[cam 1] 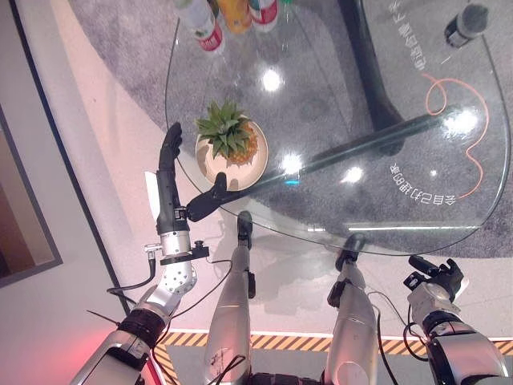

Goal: Pick up the fruit to the plate

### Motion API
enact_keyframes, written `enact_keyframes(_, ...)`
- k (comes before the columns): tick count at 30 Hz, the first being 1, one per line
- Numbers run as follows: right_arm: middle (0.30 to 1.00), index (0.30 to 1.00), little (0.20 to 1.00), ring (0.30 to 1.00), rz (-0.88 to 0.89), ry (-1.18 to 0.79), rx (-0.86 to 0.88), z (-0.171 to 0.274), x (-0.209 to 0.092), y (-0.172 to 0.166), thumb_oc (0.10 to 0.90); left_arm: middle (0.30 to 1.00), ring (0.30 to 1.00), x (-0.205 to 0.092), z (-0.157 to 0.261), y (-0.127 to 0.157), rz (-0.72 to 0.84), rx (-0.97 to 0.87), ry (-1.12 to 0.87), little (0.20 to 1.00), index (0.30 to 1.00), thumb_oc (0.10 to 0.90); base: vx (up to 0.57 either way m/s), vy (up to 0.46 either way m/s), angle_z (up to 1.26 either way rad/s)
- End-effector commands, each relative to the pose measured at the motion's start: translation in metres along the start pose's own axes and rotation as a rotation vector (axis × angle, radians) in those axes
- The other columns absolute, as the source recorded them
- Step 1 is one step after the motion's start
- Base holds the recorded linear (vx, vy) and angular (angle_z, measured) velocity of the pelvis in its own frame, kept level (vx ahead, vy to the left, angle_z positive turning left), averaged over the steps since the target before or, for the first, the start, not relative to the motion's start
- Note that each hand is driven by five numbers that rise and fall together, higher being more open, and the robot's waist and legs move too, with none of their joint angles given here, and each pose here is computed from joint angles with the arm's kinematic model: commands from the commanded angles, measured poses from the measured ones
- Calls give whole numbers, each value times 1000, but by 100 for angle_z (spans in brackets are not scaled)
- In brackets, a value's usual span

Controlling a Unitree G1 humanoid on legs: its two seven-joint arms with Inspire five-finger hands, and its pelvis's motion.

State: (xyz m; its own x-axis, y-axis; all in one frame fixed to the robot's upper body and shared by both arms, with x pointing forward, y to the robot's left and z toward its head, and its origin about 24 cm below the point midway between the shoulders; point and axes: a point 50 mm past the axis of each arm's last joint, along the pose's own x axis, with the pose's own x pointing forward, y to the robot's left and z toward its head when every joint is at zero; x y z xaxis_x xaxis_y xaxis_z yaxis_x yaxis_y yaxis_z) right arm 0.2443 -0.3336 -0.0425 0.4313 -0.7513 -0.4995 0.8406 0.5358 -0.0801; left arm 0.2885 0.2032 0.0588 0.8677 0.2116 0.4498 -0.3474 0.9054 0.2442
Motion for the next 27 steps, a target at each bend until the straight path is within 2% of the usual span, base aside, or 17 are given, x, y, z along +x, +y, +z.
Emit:
enact_keyframes(1, 900, 900, 900, 900, -89, -23, -31, -2, 8, -37, 800, 900, 900, 13, -5, 24, 96, -55, 63, 900, 900, 800, 27, 33, 6)
enact_keyframes(8, 900, 900, 900, 900, -71, 136, -219, -55, 2, -83, 800, 900, 900, -36, -65, 64, 121, 35, 420, 900, 900, 800, 99, 71, -3)
enact_keyframes(9, 900, 900, 900, 900, -71, 136, -219, -55, 2, -83, 800, 900, 900, -36, -65, 64, 121, 35, 420, 900, 900, 800, 219, 89, -2)
enact_keyframes(10, 900, 900, 900, 900, -65, 214, -281, -75, -4, -101, 800, 900, 900, -57, -82, 75, 93, 71, 539, 900, 900, 800, 235, 68, 0)
enact_keyframes(11, 900, 900, 900, 900, -60, 248, -298, -83, -6, -108, 800, 900, 900, -65, -87, 79, 91, 83, 575, 900, 900, 800, 352, 91, 5)
enact_keyframes(14, 900, 900, 900, 900, -37, 349, -366, -106, -17, -128, 800, 900, 900, -93, -103, 91, 86, 60, 741, 900, 900, 800, 240, 47, -6)
enact_keyframes(16, 900, 900, 900, 900, -11, 441, -439, -128, -29, -143, 800, 900, 900, -124, -117, 97, 29, 0, 906, 900, 900, 800, 250, 50, -16)
enact_keyframes(19, 900, 900, 900, 900, 7, 520, -498, -143, -38, -152, 800, 900, 900, -150, -126, 100, -26, -20, 1046, 900, 900, 800, 160, 25, -8)
enact_keyframes(23, 900, 900, 900, 900, 76, 635, -618, -158, -49, -157, 800, 900, 900, -203, -137, 113, -106, 64, 1396, 900, 900, 800, 83, 21, -25)
enact_keyframes(27, 900, 900, 900, 900, 120, 678, -687, -166, -55, -152, 800, 900, 900, -228, -138, 114, -187, 126, 1563, 900, 900, 800, 36, -4, -14)
